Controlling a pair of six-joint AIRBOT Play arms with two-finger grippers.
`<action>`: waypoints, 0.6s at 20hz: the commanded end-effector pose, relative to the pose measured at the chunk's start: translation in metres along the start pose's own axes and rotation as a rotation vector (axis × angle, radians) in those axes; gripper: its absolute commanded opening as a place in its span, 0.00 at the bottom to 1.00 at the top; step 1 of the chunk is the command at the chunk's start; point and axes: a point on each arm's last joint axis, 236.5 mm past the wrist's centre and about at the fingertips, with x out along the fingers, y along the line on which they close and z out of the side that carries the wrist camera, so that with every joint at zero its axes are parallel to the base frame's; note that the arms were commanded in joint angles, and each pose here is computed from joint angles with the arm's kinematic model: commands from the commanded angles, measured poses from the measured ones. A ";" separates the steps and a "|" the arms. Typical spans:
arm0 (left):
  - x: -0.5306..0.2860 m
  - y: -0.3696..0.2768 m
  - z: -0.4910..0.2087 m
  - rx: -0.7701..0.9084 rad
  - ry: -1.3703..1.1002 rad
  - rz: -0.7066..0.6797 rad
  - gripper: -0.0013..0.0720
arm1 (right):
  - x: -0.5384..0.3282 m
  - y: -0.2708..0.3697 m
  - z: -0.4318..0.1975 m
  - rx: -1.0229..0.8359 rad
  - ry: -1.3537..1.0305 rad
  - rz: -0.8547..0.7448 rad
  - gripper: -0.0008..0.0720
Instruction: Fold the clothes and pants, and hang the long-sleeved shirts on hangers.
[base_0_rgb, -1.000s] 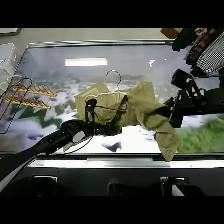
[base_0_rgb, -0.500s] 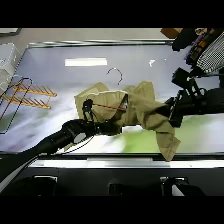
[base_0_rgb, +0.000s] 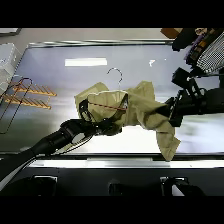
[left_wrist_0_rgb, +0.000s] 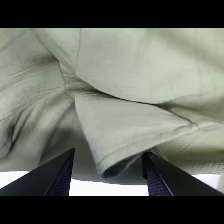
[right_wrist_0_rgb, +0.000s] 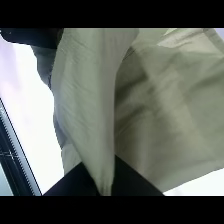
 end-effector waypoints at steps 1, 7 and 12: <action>-0.006 -0.005 0.002 -0.030 -0.009 -0.016 0.64 | 0.000 0.000 -0.001 -0.001 0.004 -0.002 0.04; -0.017 0.001 -0.002 -0.028 0.012 0.016 0.76 | 0.000 -0.002 -0.004 -0.002 0.017 -0.008 0.04; -0.006 0.007 -0.005 -0.030 0.021 0.035 0.75 | 0.000 -0.002 -0.004 -0.003 0.016 -0.008 0.04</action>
